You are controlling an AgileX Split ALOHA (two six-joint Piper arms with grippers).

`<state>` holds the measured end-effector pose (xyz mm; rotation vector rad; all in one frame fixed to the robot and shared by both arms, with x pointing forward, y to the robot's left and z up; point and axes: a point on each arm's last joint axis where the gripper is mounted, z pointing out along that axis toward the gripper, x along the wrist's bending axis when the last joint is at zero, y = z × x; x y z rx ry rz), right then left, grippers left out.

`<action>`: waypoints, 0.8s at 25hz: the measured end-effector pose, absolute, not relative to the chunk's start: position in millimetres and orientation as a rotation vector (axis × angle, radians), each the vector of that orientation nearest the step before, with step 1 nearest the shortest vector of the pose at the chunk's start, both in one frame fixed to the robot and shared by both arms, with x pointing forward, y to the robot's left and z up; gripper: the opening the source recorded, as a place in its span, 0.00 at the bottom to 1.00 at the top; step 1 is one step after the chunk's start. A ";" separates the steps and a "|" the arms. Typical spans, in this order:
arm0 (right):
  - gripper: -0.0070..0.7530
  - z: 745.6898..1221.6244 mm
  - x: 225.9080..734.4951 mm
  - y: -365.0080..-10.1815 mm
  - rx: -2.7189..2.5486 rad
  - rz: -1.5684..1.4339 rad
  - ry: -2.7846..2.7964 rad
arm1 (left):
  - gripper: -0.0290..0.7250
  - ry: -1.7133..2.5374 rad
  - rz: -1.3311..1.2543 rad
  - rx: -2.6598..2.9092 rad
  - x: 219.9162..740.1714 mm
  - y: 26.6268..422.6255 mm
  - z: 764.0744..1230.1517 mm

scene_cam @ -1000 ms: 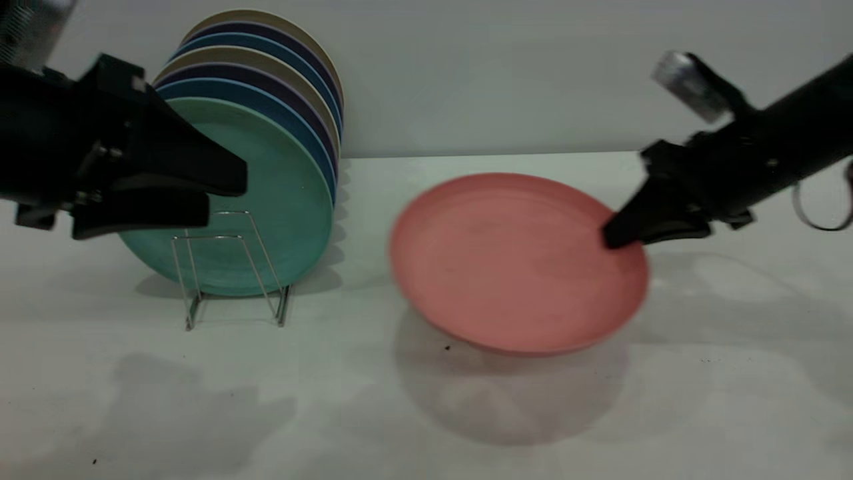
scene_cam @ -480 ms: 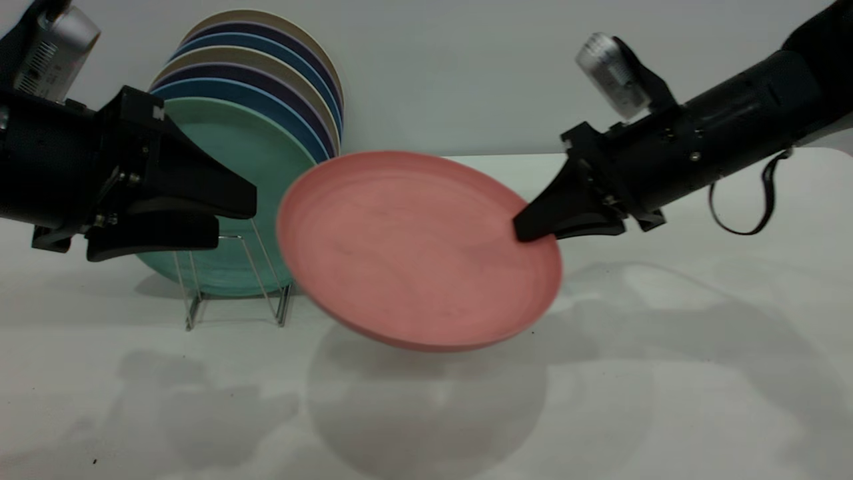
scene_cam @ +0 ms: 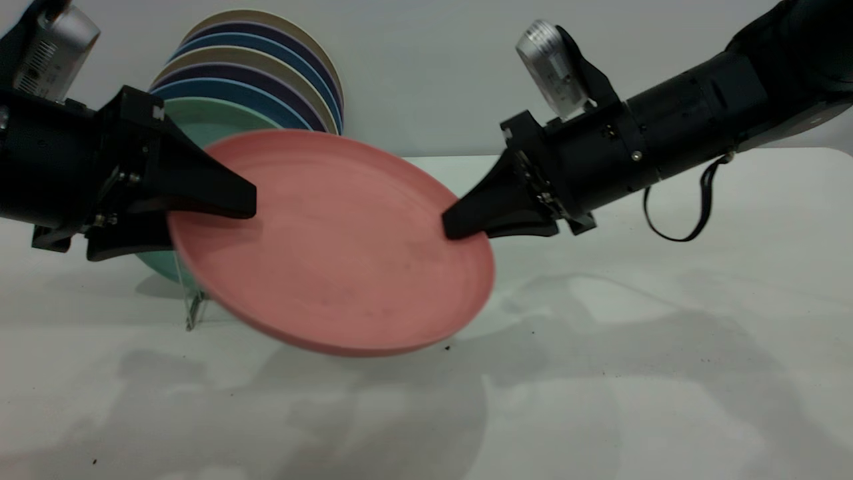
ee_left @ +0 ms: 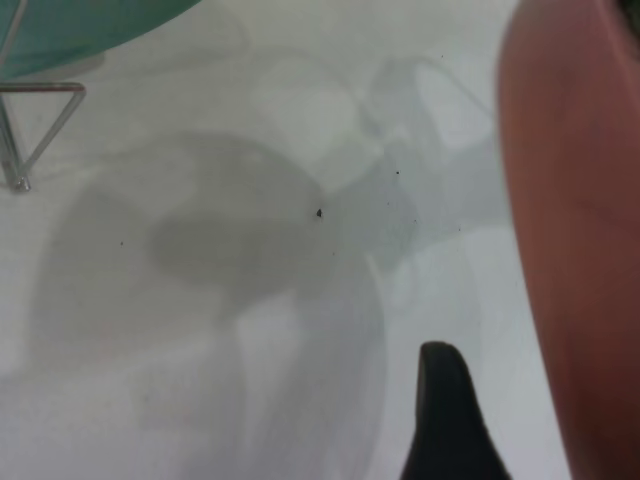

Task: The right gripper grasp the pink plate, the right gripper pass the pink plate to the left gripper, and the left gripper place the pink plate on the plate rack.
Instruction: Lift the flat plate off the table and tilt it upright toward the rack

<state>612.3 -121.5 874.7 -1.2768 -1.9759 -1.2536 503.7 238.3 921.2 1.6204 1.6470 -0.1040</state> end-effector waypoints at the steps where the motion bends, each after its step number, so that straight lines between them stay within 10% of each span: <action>1: 0.03 875.7 611.3 -119.4 -1.264 -1.260 -1.968 | 0.68 1.647 -0.104 1.620 503.7 238.3 921.2; 8: 0.10 879.5 609.5 -116.3 -1.195 -1.305 -1.960 | 0.18 1.669 -0.083 1.613 504.9 240.6 920.3; 20: 0.86 886.1 611.6 -127.7 -1.139 -1.358 -1.894 | 0.17 1.713 0.067 1.722 506.2 252.0 912.8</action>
